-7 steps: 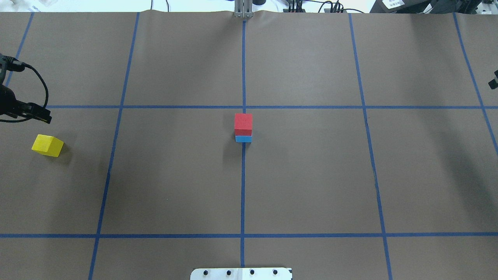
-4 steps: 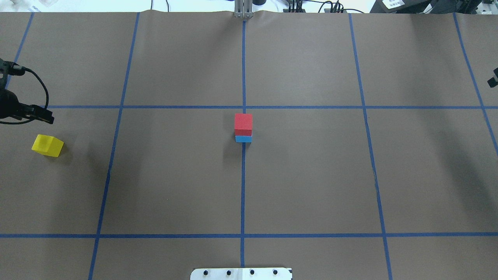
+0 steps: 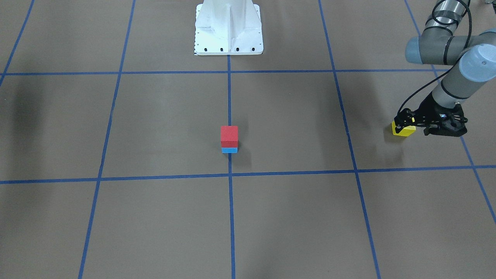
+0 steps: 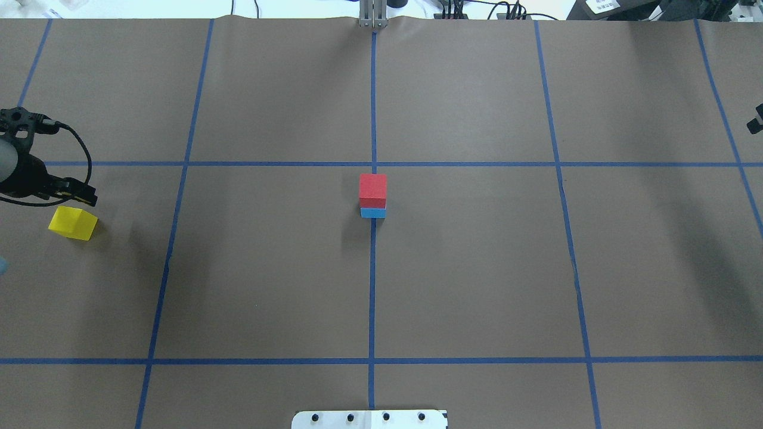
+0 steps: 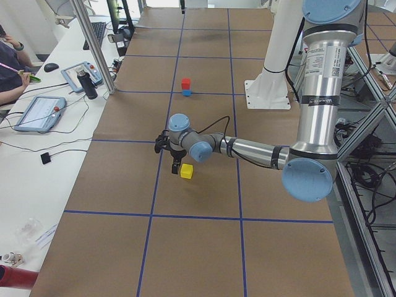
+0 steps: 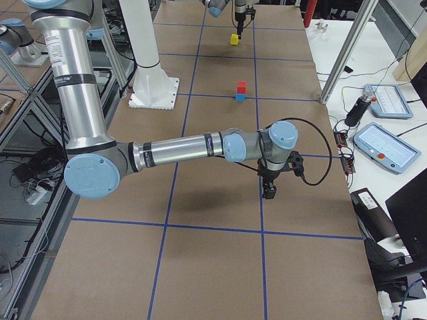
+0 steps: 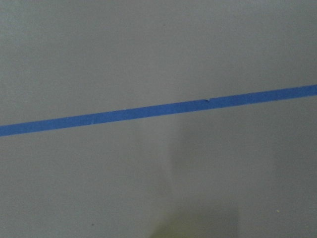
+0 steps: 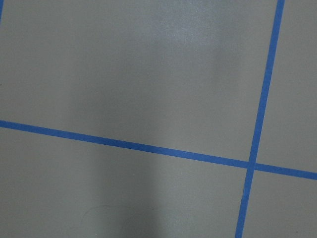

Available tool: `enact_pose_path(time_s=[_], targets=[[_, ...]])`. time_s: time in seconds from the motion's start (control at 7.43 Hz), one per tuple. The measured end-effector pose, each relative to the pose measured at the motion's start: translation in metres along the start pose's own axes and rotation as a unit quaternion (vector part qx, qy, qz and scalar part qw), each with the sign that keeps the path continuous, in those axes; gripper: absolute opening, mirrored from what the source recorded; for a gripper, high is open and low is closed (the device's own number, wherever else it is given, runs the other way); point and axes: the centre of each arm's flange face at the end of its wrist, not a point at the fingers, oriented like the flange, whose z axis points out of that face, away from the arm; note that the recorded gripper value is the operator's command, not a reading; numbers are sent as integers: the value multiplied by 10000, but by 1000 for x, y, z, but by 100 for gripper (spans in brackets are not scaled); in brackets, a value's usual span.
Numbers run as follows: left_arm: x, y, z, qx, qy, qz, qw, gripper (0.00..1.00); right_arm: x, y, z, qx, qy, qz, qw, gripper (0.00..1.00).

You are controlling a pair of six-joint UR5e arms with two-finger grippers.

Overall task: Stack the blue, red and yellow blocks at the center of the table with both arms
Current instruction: 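Lower the left gripper onto the yellow cube and close on it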

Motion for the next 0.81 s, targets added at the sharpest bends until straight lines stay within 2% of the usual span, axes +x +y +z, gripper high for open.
enact_pose_path(time_s=[0.81], targets=[[0, 15, 20, -242, -53, 38, 9997, 100, -1, -1, -1, 7, -2, -7, 10000, 99]])
